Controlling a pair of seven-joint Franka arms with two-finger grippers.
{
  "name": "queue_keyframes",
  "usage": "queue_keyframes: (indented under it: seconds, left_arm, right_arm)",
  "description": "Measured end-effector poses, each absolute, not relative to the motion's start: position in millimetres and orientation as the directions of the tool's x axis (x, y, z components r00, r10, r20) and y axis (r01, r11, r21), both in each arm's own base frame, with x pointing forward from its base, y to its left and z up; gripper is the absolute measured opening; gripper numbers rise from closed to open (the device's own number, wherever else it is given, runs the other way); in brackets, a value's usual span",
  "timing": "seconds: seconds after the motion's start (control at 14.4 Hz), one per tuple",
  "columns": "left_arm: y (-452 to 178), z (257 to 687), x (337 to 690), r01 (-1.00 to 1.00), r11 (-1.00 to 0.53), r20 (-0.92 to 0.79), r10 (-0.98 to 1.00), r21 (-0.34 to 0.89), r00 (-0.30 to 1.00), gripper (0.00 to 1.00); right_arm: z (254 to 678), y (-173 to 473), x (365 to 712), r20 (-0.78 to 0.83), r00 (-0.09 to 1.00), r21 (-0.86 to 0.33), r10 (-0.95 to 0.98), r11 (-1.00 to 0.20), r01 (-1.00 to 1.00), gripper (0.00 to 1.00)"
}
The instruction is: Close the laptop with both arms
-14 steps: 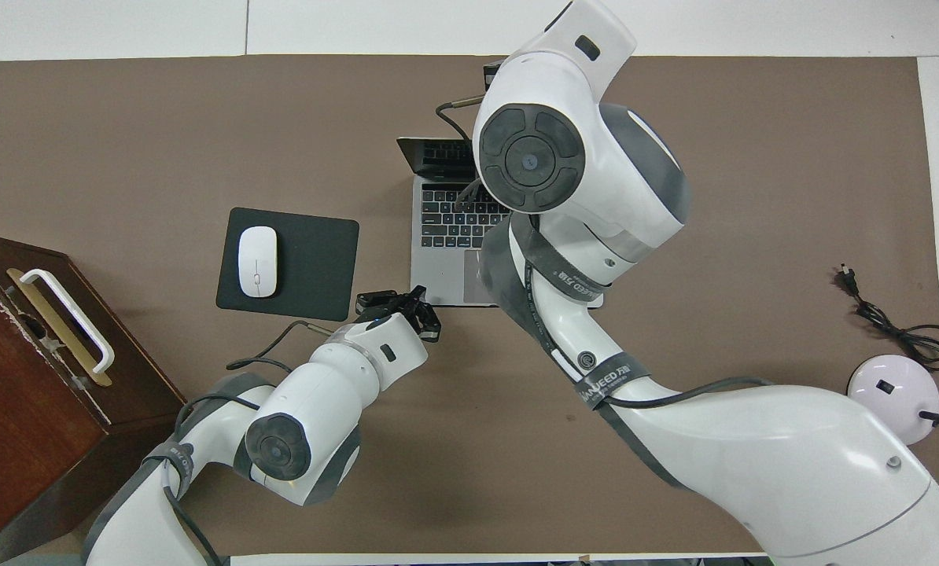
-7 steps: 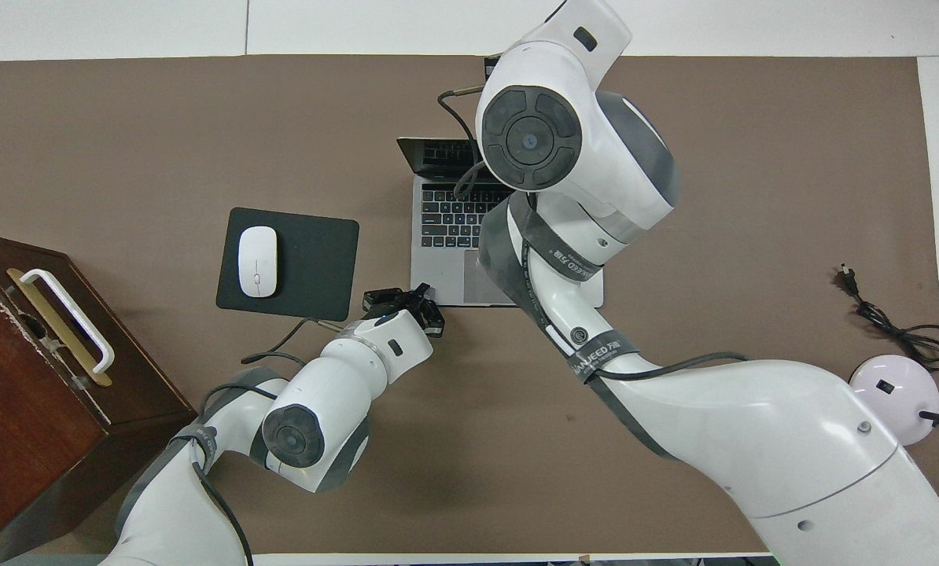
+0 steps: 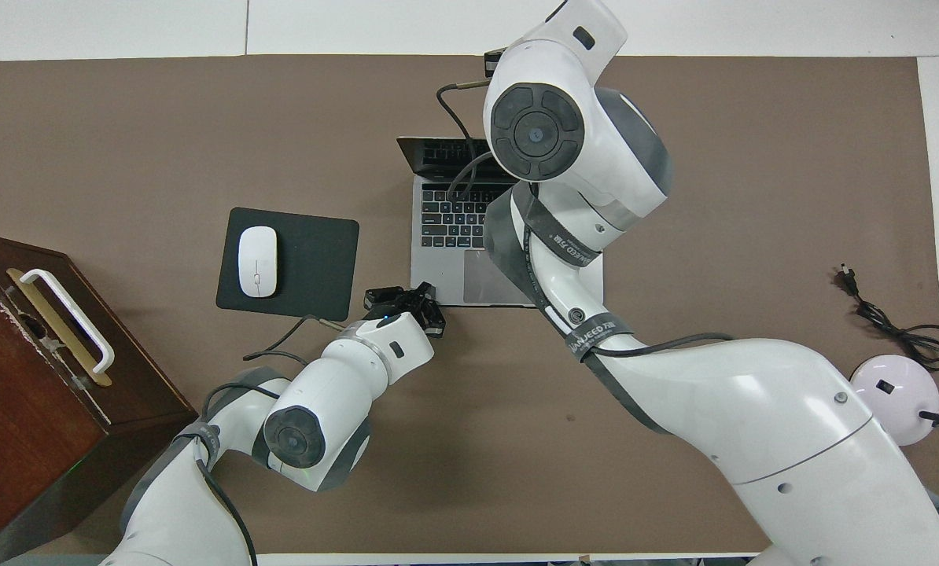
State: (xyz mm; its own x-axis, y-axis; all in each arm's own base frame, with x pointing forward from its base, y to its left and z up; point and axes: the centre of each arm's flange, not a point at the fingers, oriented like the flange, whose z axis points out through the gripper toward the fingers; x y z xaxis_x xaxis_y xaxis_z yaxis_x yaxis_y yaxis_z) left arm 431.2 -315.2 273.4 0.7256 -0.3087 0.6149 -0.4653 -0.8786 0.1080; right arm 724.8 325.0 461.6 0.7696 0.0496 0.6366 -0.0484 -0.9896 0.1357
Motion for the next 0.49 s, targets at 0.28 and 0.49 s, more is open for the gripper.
queue_keyframes:
  seconds: [0.28, 0.49]
  left_arm:
    - [-315.2, 272.6, 431.2, -0.506, -0.86, 0.623, -0.357, 0.073, 0.696, 0.01]
    - [-314.1, 269.4, 430.8, -0.53, -0.846, 0.645, -0.378, 0.05, 0.664, 0.01]
  right_arm:
    - [452.1, 323.4, 731.4, 0.643, 0.765, 0.126, 0.047, -0.991, -0.045, 0.01]
    - [447.0, 323.8, 732.7, 0.641, 0.766, 0.126, 0.048, -0.991, -0.043, 0.01]
